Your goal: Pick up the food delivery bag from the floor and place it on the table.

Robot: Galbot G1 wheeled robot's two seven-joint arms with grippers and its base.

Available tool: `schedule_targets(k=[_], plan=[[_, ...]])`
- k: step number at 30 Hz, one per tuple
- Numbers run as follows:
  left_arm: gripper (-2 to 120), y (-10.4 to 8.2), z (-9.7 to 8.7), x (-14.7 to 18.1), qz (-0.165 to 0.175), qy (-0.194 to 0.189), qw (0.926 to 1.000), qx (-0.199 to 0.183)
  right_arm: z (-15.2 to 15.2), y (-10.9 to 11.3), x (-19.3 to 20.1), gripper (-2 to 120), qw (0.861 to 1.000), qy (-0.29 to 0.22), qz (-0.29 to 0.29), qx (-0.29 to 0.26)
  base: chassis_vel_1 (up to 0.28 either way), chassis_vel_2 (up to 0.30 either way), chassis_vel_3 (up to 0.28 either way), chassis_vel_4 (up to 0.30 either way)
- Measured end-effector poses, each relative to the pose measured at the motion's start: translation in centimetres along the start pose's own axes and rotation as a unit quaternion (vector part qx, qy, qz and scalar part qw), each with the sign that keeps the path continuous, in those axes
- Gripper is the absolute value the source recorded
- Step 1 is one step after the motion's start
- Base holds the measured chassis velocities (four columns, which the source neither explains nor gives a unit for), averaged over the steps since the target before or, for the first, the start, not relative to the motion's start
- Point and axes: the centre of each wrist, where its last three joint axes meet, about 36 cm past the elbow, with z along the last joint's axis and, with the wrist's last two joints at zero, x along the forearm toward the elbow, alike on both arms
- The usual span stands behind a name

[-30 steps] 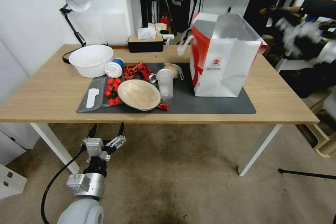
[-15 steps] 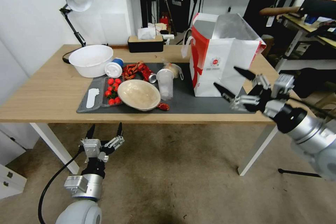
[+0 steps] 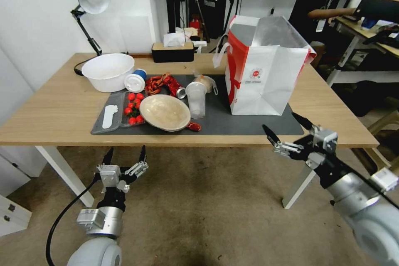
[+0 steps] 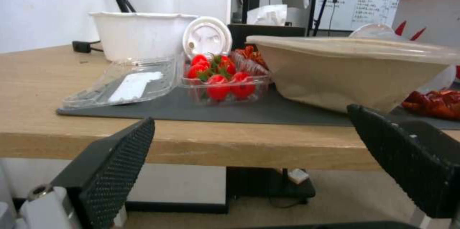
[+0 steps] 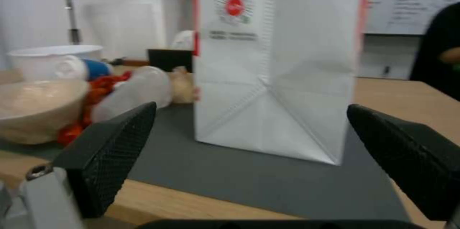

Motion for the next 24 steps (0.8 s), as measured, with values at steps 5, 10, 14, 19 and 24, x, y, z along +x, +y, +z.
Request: schedule_targets(k=[5,10,14,19,24], plan=[[100,0.0,0.2,0.1,0.003,-0.003,1.0,0.001,3.9,1.0,1.6,100,0.999,-0.005,0.05,0.004,0.0,0.0,0.0,0.0],[100,0.0,0.2,0.1,0.006,-0.007,1.0,0.001,5.6,1.9,2.2,100,0.998,-0.006,0.064,0.003,0.0,0.0,0.0,0.0],[100,0.0,0.3,0.2,0.006,-0.009,0.9999,0.002,6.3,2.6,2.5,100,0.998,-0.004,0.064,0.003,0.0,0.0,0.0,0.0],[100,0.1,0.3,0.3,0.006,-0.011,0.9999,0.002,6.7,3.0,2.6,100,0.998,0.0,0.065,0.002,0.0,0.0,0.0,0.0],[100,0.1,0.3,0.3,0.007,-0.014,0.9999,0.004,7.2,3.1,2.7,100,0.998,0.001,0.068,0.003,0.0,0.0,0.0,0.0]])
